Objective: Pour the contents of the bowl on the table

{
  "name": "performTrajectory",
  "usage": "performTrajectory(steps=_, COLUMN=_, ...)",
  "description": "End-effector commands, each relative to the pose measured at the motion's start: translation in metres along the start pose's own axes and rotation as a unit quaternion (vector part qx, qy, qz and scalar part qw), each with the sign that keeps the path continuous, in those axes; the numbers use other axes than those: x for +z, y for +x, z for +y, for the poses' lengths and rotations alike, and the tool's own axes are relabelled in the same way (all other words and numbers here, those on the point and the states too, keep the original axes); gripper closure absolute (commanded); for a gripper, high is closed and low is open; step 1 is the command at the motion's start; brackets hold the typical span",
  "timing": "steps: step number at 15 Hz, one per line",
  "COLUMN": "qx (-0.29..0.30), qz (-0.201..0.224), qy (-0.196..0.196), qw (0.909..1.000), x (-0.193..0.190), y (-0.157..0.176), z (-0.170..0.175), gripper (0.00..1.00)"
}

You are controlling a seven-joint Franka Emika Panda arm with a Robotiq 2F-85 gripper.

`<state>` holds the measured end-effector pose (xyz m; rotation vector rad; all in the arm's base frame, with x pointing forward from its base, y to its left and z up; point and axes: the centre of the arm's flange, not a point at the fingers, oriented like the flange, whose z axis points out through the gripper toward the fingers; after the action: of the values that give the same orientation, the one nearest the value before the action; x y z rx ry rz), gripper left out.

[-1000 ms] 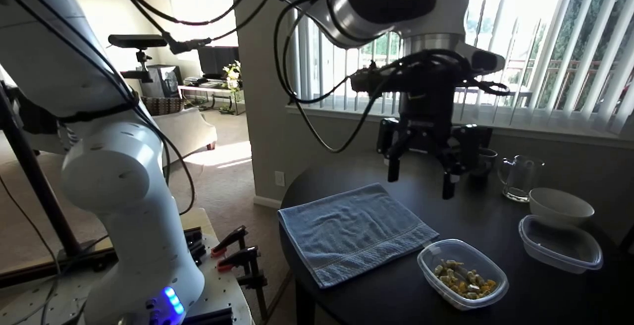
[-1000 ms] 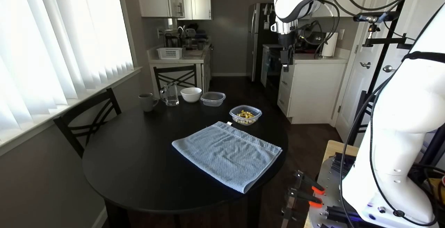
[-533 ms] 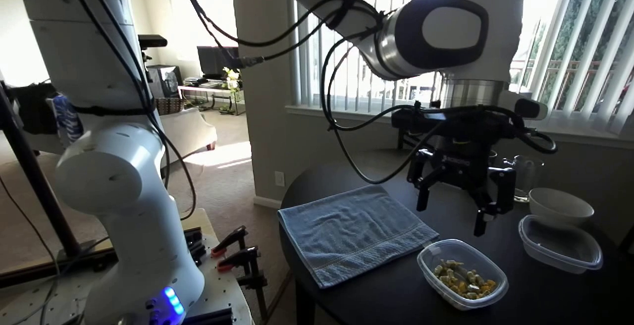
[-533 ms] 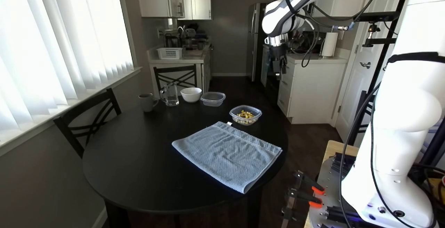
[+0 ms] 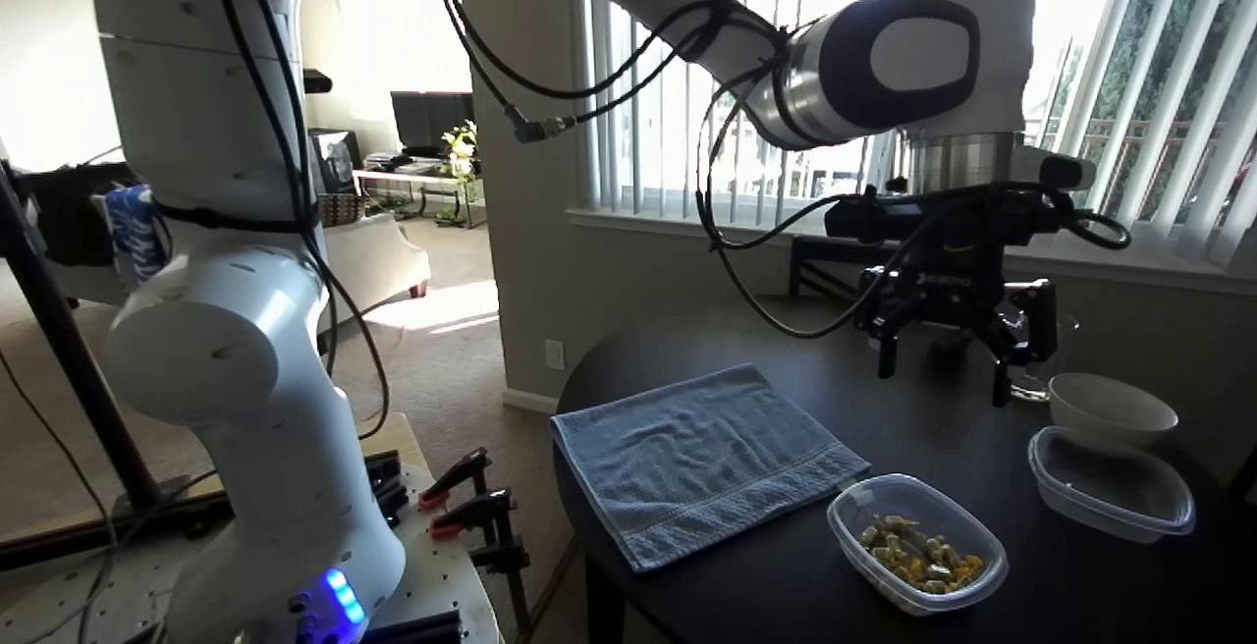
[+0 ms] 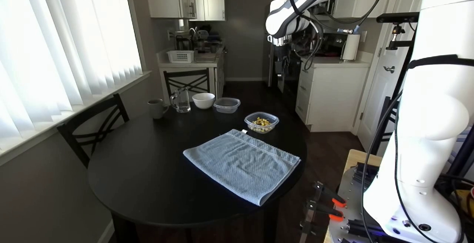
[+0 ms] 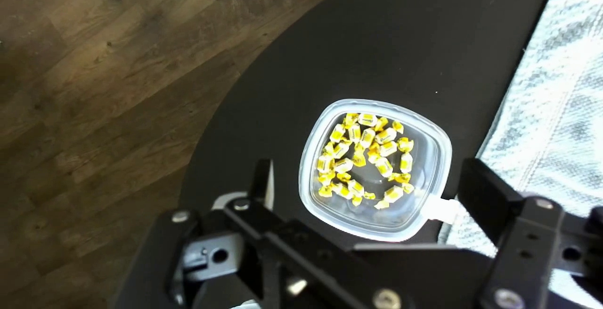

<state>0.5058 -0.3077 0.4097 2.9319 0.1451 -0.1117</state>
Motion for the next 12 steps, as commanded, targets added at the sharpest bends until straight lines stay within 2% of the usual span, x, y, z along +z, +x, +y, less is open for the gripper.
performTrajectory(steps=1, qx=-0.001, qz=0.0, qy=-0.001, qw=1.0, x=0.0, y=0.001, z=0.0, gripper=0.0)
performTrajectory(steps=5, qx=0.0, qz=0.0, qy=0.0, qw=1.0, x=0.001, y=0.001, z=0.001, gripper=0.0)
performTrajectory(steps=7, qx=0.021, qz=0.026, qy=0.002, qw=0.9994, x=-0.006, y=0.032, z=0.013, gripper=0.0)
performTrajectory(steps=8, qx=0.032, qz=0.041, qy=0.015, qw=0.9985, x=-0.006, y=0.05, z=0.018, gripper=0.0)
performTrajectory(steps=10, qx=0.072, qz=0.076, qy=0.073, qw=0.9919, x=-0.001, y=0.093, z=0.02, gripper=0.0)
performTrajectory(steps=12, qx=0.105, qz=0.1, qy=0.122, qw=0.9819, x=0.018, y=0.123, z=0.019, gripper=0.0)
